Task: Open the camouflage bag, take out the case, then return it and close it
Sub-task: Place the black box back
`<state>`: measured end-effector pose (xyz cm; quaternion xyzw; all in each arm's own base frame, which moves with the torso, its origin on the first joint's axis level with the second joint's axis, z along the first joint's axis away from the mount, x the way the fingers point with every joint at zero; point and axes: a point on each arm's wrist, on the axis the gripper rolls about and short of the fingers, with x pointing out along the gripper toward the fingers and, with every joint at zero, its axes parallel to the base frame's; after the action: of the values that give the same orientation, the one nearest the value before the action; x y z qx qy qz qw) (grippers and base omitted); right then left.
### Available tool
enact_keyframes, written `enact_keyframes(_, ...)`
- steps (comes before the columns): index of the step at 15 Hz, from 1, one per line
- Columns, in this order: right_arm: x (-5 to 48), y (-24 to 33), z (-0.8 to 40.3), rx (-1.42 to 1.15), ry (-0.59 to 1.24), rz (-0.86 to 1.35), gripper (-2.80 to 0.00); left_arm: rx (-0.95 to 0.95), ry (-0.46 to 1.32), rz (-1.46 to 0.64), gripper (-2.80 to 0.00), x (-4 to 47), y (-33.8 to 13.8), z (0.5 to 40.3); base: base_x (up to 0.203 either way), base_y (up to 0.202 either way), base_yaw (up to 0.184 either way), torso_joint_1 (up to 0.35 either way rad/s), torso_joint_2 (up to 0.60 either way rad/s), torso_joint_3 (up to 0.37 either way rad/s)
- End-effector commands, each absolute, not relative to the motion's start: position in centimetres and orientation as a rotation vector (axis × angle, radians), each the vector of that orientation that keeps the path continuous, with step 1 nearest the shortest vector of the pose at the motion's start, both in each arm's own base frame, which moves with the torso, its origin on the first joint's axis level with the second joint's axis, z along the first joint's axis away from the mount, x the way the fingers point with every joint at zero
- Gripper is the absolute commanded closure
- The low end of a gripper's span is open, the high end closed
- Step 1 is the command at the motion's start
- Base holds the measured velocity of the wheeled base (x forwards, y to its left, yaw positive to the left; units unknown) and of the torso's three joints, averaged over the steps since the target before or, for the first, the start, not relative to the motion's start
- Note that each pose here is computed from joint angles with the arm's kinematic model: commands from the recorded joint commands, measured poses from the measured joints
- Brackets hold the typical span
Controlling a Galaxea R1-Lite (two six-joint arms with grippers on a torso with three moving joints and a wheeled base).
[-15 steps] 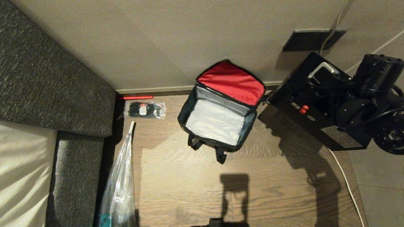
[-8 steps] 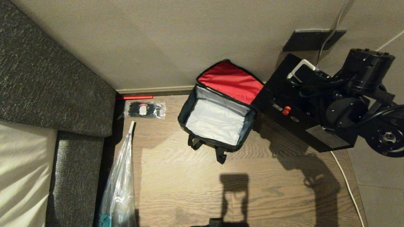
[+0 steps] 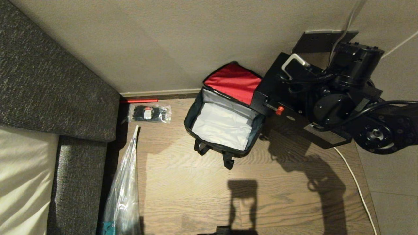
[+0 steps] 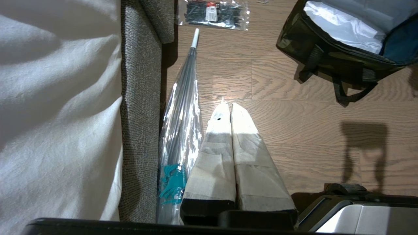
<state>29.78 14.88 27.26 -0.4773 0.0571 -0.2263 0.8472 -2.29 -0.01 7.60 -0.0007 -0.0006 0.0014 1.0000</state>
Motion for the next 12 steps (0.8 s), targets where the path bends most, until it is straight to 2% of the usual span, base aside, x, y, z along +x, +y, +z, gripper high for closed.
enact_keyframes(1,30.8,16.9,26.8,-1.011,0.104,-0.448,0.00,-0.002,-0.005,0.003,0.00,-2.3,0.0,7.6,0.000,0.000,0.000,0.000,0.00,0.000)
enact_keyframes(12,32.1,22.0,24.6,-1.004,0.076,-0.384,0.00,-0.002,-0.005,0.002,0.00,-2.3,0.0,7.6,0.000,0.000,0.000,0.000,0.00,0.000)
